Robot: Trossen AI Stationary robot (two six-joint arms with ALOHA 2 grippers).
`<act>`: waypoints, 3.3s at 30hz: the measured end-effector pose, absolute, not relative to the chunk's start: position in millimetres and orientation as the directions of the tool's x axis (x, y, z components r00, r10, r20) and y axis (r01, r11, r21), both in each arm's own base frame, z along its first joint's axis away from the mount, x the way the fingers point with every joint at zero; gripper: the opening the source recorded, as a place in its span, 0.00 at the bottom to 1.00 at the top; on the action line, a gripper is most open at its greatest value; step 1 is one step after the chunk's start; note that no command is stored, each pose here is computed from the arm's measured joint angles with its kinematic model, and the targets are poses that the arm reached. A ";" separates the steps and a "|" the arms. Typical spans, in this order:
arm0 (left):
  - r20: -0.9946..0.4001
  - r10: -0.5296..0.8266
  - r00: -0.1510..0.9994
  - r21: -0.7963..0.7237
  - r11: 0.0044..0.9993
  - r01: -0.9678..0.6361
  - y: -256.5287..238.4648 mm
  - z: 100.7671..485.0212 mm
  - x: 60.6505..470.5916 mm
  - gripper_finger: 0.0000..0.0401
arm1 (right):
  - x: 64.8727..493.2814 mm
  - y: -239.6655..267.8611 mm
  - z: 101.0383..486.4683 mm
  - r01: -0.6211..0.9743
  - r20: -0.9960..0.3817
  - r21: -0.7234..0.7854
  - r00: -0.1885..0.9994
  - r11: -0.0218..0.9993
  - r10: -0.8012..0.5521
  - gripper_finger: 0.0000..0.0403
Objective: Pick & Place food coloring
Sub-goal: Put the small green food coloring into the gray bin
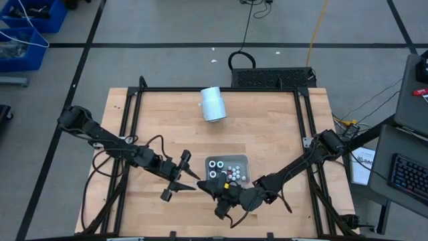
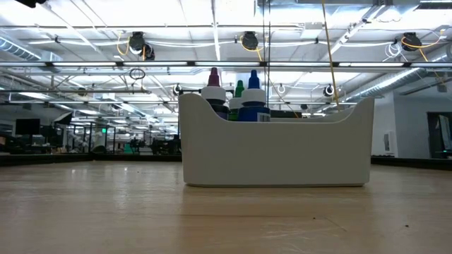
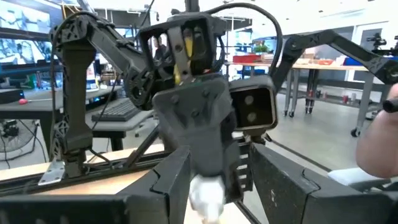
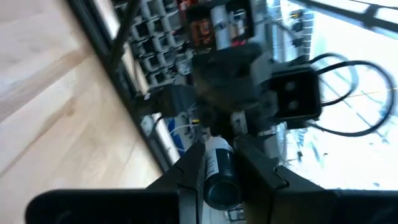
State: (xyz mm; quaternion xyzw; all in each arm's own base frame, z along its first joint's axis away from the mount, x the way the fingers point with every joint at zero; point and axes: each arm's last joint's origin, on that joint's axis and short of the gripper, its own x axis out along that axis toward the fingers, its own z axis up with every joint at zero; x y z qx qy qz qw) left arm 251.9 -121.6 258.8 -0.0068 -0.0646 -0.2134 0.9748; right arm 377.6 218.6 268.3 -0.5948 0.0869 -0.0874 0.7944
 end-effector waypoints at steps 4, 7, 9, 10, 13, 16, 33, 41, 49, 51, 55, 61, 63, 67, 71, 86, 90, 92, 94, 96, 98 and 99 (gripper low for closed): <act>0.104 -0.413 0.905 0.013 0.910 0.414 -121.5 256.5 252.3 0.42 | 377.7 218.7 271.0 0.050 -0.014 -0.964 0.971 0.261 -0.239 0.14; 0.074 -0.410 0.909 0.023 0.912 0.409 -121.0 253.5 252.9 0.43 | 377.7 218.8 274.3 0.072 0.011 -0.966 0.972 0.248 -0.237 0.14; 0.065 -0.407 0.911 0.022 0.914 0.406 -120.0 252.4 253.5 0.43 | 377.7 218.8 275.4 0.076 0.018 -0.968 0.972 0.239 -0.236 0.14; 0.066 -0.406 0.912 0.022 0.914 0.405 -119.8 252.5 253.6 0.43 | 377.7 218.8 275.1 0.073 0.016 -0.968 0.972 0.238 -0.236 0.14; 0.074 -0.405 0.911 0.024 0.914 0.404 -119.7 253.2 253.6 0.43 | 378.2 217.9 274.7 0.075 0.013 -0.964 0.972 0.255 -0.236 0.14; 0.077 -0.408 0.910 0.027 0.913 0.408 -120.1 253.5 253.4 0.42 | 379.6 215.6 273.6 0.069 0.004 -0.963 0.970 0.261 -0.241 0.14; 0.080 -0.408 0.910 0.051 0.913 0.405 -120.0 253.7 253.4 0.42 | 380.1 214.6 273.3 0.072 0.002 -0.958 0.969 0.278 -0.245 0.15; 0.079 -0.403 0.912 0.067 0.915 0.398 -119.5 253.6 253.5 0.32 | 381.4 212.6 273.5 0.076 0.002 -0.955 0.969 0.287 -0.247 0.15; 0.080 -0.403 0.912 0.061 0.915 0.399 -119.6 253.5 253.4 0.19 | 381.3 212.7 273.2 0.074 0.000 -0.955 0.969 0.286 -0.248 0.15; 0.078 -0.403 0.912 0.064 0.915 0.399 -119.6 253.3 253.4 0.20 | 381.3 212.7 273.2 0.074 0.000 -0.955 0.969 0.286 -0.248 0.15; 0.067 -0.404 0.912 0.070 0.914 0.399 -119.6 252.3 253.5 0.19 | 381.3 212.7 273.1 0.073 0.000 -0.955 0.969 0.288 -0.248 0.15; 0.058 -0.405 0.912 0.091 0.912 0.399 -119.9 251.5 253.4 0.17 | 381.3 212.7 273.3 0.075 0.001 -0.954 0.969 0.290 -0.248 0.19; 0.058 -0.403 0.914 0.094 0.913 0.396 -118.9 251.5 253.8 0.17 | 381.2 212.6 274.7 0.090 0.012 -0.950 0.967 0.298 -0.253 0.23; 0.056 -0.397 0.916 0.075 0.917 0.392 -116.1 251.9 255.5 0.17 | 374.4 220.0 280.6 0.126 0.039 -0.941 0.962 0.315 -0.270 0.29; -0.002 -0.368 0.930 0.058 0.928 0.367 -114.5 255.8 261.3 0.17 | 360.3 231.7 289.4 0.159 0.047 -0.924 0.950 0.347 -0.308 0.35; -0.252 -0.216 0.943 0.125 0.959 0.253 -104.6 276.8 289.9 0.17 | 270.0 217.7 261.0 0.230 0.048 -0.825 0.939 0.517 -0.341 0.35; -0.286 -0.221 0.932 0.116 0.958 0.263 -98.7 275.6 304.3 0.17 | 241.2 199.1 249.1 0.273 0.068 -0.761 0.936 0.588 -0.347 0.35; -0.332 -0.225 0.916 0.121 0.953 0.278 -98.6 274.9 311.3 0.17 | 228.7 191.8 240.6 0.296 0.073 -0.718 0.932 0.630 -0.355 0.35; -0.377 -0.223 0.899 0.131 0.948 0.290 -98.9 277.8 328.2 0.17 | 214.1 184.7 231.5 0.327 0.066 -0.676 0.920 0.661 -0.387 0.35; -0.486 -0.200 0.851 0.137 0.944 0.300 -100.1 279.4 342.9 0.17 | 204.0 178.4 227.2 0.373 0.065 -0.603 0.904 0.705 -0.423 0.34; -0.554 -0.177 0.813 0.148 0.941 0.306 -103.1 286.4 367.1 0.17 | 194.0 173.2 219.6 0.406 0.050 -0.564 0.886 0.719 -0.461 0.34; -0.590 -0.167 0.790 0.162 0.934 0.319 -104.5 289.4 377.2 0.17 | 191.3 171.0 217.7 0.419 0.046 -0.555 0.878 0.719 -0.476 0.34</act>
